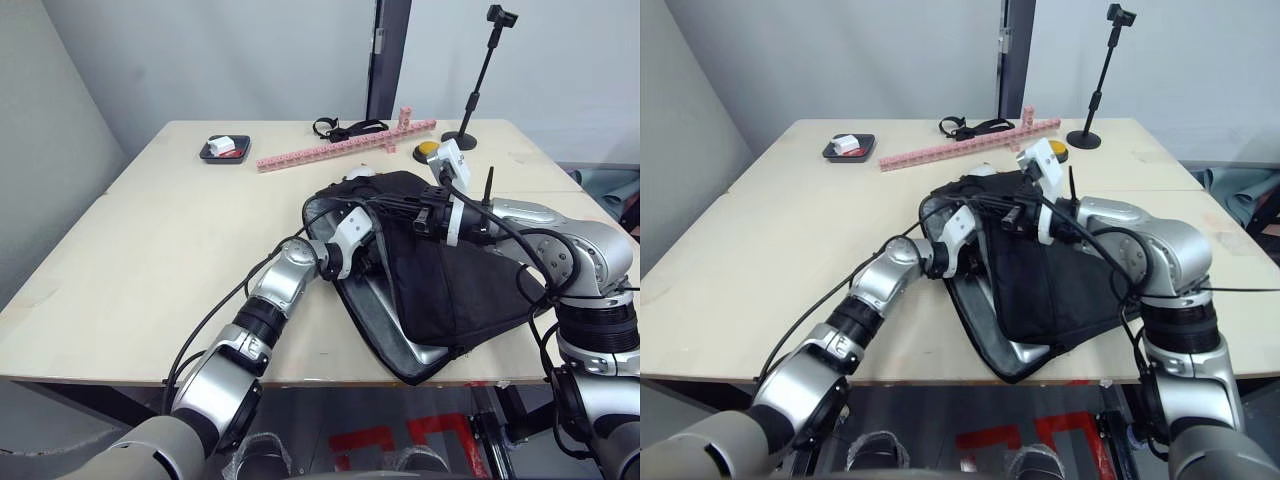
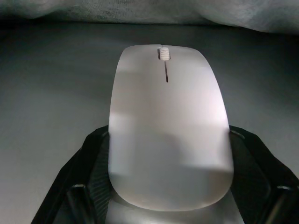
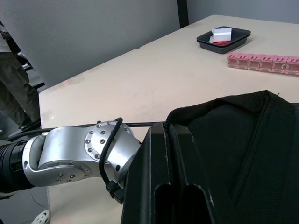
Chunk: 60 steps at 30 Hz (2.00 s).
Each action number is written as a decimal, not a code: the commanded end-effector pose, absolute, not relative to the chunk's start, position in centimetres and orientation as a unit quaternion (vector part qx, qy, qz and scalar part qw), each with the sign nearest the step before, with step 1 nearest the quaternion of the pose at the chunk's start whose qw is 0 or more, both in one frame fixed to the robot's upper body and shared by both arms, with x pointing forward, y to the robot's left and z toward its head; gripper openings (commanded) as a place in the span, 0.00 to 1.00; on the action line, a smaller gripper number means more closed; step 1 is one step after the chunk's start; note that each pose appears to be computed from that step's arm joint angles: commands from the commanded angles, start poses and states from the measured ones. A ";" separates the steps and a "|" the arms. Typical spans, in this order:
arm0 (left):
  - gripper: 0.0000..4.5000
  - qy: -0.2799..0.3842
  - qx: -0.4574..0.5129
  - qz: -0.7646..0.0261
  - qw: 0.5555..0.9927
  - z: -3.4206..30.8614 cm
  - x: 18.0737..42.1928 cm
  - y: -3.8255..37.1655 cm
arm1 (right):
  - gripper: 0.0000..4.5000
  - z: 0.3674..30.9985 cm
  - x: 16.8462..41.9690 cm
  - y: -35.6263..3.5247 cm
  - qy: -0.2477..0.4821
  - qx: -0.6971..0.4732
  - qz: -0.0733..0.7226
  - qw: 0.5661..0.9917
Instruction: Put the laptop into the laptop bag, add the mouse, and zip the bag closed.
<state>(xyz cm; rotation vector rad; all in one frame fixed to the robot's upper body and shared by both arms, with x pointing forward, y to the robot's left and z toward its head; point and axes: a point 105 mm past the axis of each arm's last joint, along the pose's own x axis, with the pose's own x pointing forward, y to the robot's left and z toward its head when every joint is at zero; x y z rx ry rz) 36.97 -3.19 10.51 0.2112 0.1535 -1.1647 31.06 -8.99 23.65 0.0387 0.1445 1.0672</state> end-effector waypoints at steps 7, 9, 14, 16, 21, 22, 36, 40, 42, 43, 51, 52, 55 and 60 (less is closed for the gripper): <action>0.62 0.096 0.104 -0.543 0.827 9.2 37.6 -4.0 | 0.00 26.3 30.3 -8.5 0.017 0.008 0.524 0.851; 0.62 0.090 0.105 -0.542 0.829 9.3 37.7 -4.0 | 0.00 26.3 30.3 -8.5 0.017 0.008 0.524 0.852; 0.94 0.083 0.102 -0.547 0.827 9.4 37.6 -3.8 | 0.00 26.2 30.3 -8.7 0.018 0.007 0.521 0.853; 0.99 0.077 0.097 -0.545 0.829 9.6 37.6 -3.7 | 0.00 26.2 30.4 -8.7 0.018 0.006 0.521 0.853; 0.99 0.070 0.095 -0.550 0.827 9.9 37.3 -3.3 | 0.00 26.1 30.4 -8.6 0.018 0.005 0.524 0.852; 0.99 0.070 0.094 -0.551 0.826 9.9 37.2 -3.2 | 0.00 26.1 30.4 -8.5 0.018 0.004 0.524 0.851; 0.99 0.035 0.076 -0.517 0.852 11.5 34.7 2.8 | 0.00 25.8 30.5 -8.4 0.026 0.006 0.530 0.847; 0.99 0.040 0.094 -0.511 0.853 12.4 33.9 6.2 | 0.00 25.6 30.5 -8.4 0.029 0.005 0.533 0.846; 0.99 0.051 0.102 -0.512 0.851 12.8 33.2 8.0 | 0.00 25.3 30.5 -8.4 0.032 0.002 0.533 0.845; 0.99 0.053 0.098 -0.511 0.852 13.4 32.9 9.1 | 0.00 25.3 30.5 -8.4 0.033 0.001 0.534 0.845; 0.99 0.085 0.122 -0.461 0.875 17.0 30.4 17.9 | 0.00 24.2 30.3 -8.2 0.044 -0.015 0.544 0.838; 0.99 0.090 0.124 -0.456 0.877 17.3 30.0 18.9 | 0.00 24.2 30.3 -8.2 0.045 -0.016 0.544 0.838; 0.99 0.112 0.134 -0.437 0.882 18.4 28.9 21.6 | 0.00 23.9 30.4 -8.2 0.047 -0.020 0.546 0.837; 0.99 0.134 0.140 -0.405 0.894 20.4 27.7 25.4 | 0.00 23.5 30.5 -8.1 0.052 -0.029 0.551 0.833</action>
